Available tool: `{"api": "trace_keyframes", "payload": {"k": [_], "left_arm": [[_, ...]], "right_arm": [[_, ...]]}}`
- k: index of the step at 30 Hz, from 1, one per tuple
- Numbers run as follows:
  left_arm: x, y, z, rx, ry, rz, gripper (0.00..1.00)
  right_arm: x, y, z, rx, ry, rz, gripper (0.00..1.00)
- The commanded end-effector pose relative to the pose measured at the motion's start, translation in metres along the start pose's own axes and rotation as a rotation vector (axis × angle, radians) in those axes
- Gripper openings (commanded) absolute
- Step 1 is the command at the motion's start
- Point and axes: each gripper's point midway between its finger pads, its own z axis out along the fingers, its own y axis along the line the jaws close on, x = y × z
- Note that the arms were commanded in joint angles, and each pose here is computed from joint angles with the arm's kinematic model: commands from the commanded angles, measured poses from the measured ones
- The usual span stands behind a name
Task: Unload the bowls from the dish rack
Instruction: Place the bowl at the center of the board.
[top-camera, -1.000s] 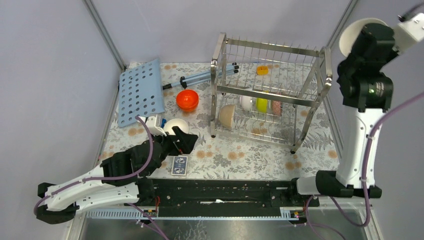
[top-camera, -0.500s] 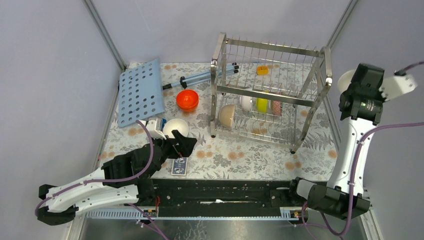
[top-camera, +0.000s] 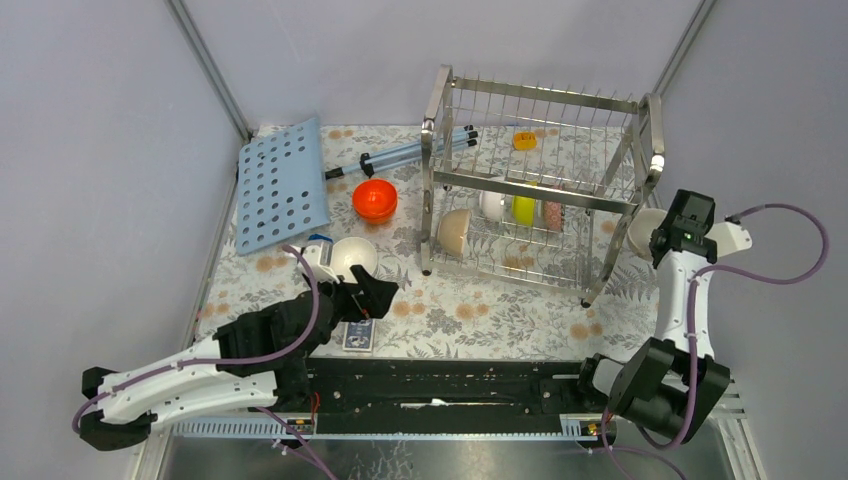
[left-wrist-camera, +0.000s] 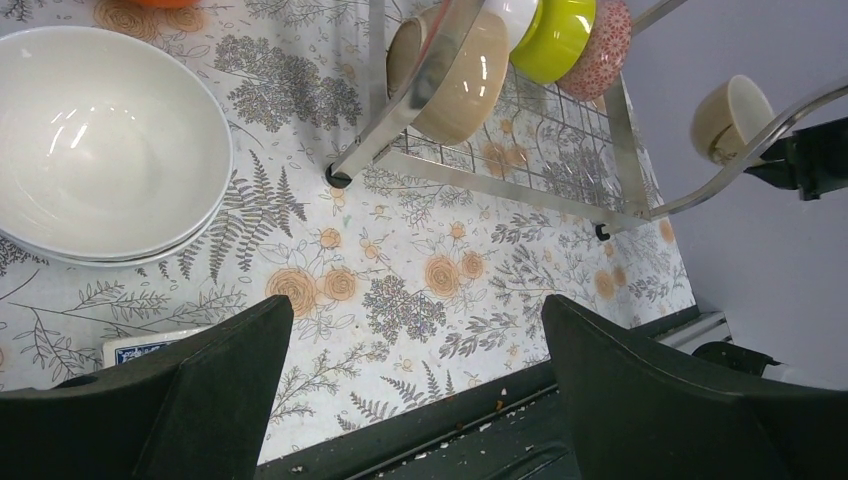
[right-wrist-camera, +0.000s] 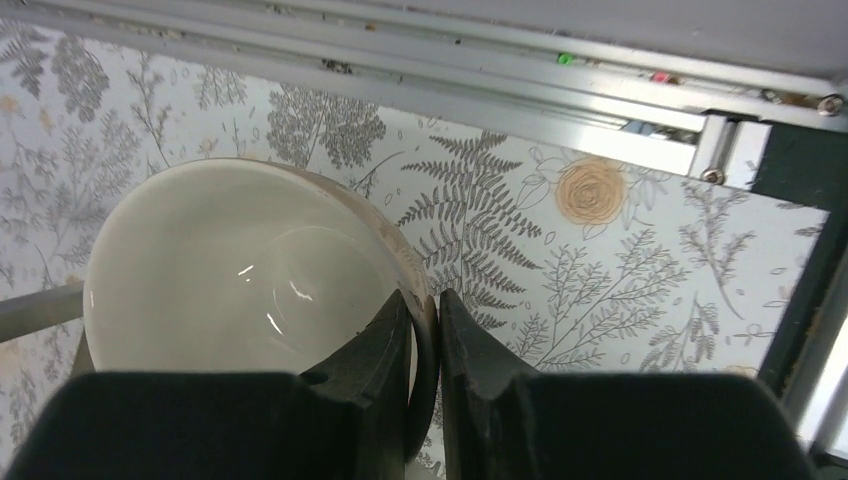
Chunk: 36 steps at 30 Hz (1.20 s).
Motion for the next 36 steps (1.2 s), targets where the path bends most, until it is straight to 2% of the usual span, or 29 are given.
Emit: {"api": "trace_keyframes", "payload": {"k": [1,6,18,29,33,36], "left_arm": [[-0.003,-0.010,0.005,0.020,-0.019,-0.032,0.99],[-0.004,-0.006,0.009,-0.010,-0.030,-0.009,0.99],[0.001,0.005,0.017,-0.077,-0.042,0.010,0.99],[0.007,0.001,0.028,-0.099,-0.029,0.037,0.99],[0.010,0.000,0.030,-0.098,-0.020,0.039,0.99],[0.010,-0.001,0.028,-0.089,-0.016,0.034,0.99]], "right_arm": [[-0.008,0.044,0.015,-0.169,-0.028,0.110,0.00],[0.013,0.047,0.043,-0.144,0.032,0.061,0.00],[0.037,0.060,0.091,-0.127,0.087,-0.023,0.00],[0.053,0.069,0.103,-0.169,0.144,-0.095,0.00],[0.057,0.067,0.102,-0.170,0.160,-0.113,0.14],[0.057,0.063,0.101,-0.163,0.159,-0.122,0.29]]}}
